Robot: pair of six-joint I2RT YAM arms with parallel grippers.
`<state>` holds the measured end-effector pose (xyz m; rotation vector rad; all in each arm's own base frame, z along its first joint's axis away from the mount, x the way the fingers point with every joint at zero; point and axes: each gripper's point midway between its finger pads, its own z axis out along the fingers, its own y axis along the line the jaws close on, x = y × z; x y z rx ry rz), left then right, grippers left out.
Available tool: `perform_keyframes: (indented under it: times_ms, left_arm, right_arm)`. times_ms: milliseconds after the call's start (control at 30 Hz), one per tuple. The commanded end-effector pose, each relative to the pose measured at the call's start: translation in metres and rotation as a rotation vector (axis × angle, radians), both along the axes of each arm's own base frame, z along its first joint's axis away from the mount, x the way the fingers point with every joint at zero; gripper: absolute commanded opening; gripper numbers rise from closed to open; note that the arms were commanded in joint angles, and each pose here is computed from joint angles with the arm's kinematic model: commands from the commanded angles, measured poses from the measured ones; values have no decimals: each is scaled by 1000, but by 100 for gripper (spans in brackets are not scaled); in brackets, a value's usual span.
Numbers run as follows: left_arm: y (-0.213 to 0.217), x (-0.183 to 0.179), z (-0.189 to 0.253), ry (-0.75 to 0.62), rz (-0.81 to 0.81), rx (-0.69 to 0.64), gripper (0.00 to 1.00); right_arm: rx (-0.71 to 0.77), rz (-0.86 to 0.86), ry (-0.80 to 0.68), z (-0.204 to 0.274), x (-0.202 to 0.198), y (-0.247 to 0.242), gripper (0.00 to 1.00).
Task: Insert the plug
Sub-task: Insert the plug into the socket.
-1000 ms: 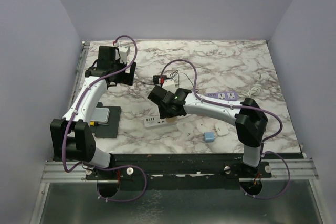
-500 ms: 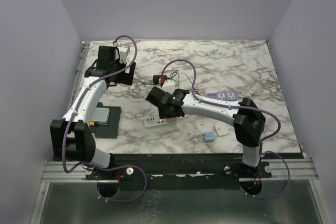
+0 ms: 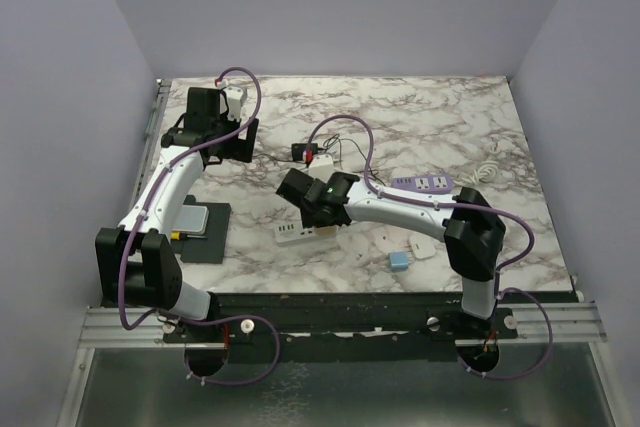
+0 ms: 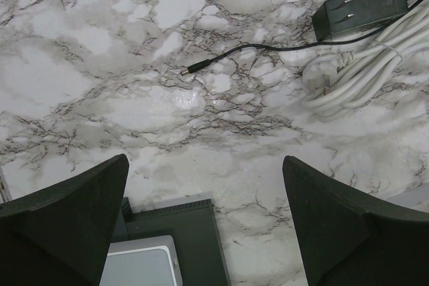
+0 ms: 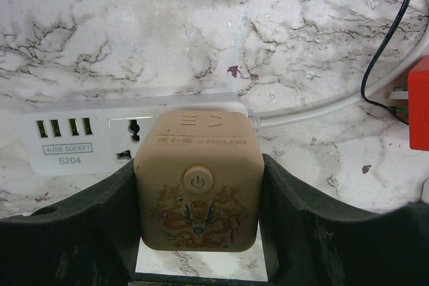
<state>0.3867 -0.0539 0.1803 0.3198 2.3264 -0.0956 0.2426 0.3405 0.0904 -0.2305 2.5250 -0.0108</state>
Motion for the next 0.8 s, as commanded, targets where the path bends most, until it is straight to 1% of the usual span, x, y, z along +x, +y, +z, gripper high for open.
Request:
perform_keyframes:
  times_ms: [0, 567, 767]
  left_arm:
    - [5, -5, 5, -5, 15, 11, 99]
    - [4, -3, 12, -18, 22, 5, 99]
    - [4, -2, 15, -20, 22, 4, 99]
  right_arm:
    - [-47, -36, -35, -6, 2, -12, 1]
    - [-78, 7, -20, -27, -4, -22, 1]
    - [-119, 12, -13, -37, -6, -29, 1]
